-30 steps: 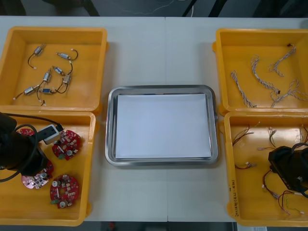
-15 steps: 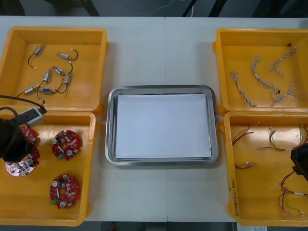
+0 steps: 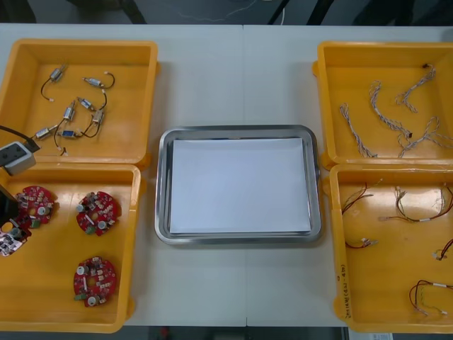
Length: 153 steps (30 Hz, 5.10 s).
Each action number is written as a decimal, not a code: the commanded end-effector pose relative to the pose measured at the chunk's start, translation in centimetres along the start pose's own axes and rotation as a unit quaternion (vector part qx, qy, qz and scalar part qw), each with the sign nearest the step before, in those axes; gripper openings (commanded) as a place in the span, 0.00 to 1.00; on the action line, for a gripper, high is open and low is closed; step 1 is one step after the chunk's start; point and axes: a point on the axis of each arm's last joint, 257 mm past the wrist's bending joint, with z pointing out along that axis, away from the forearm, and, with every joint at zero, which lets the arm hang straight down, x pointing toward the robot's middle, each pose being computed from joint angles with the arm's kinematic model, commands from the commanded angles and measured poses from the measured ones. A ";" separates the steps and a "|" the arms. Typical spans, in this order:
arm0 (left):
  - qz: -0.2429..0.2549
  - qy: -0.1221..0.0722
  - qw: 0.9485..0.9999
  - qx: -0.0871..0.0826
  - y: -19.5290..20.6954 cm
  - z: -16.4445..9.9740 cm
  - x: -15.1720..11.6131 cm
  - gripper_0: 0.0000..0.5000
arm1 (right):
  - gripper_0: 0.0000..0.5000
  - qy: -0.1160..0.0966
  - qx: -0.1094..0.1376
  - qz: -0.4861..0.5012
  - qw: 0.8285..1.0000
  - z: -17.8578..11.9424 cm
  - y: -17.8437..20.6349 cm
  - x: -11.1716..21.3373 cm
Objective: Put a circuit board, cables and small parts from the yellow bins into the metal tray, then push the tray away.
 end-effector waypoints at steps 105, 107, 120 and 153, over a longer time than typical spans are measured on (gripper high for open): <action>0.026 -0.120 0.989 0.082 -23.7 5.9 -27.2 0.00 | 0.00 0.043 -0.075 -0.765 0.638 -7.7 20.6 12.5; 0.027 -0.119 0.989 0.082 -23.8 6.0 -27.2 0.00 | 0.00 0.046 -0.074 -0.761 0.643 -7.4 20.8 12.3; 0.016 -0.124 0.988 0.086 -23.8 5.9 -27.4 1.00 | 0.00 0.052 -0.072 -0.759 0.644 -7.2 20.7 12.1; -0.118 -0.109 0.985 0.070 -14.1 -5.9 -27.7 1.00 | 0.00 0.045 -0.092 -0.815 0.571 -7.6 22.8 16.4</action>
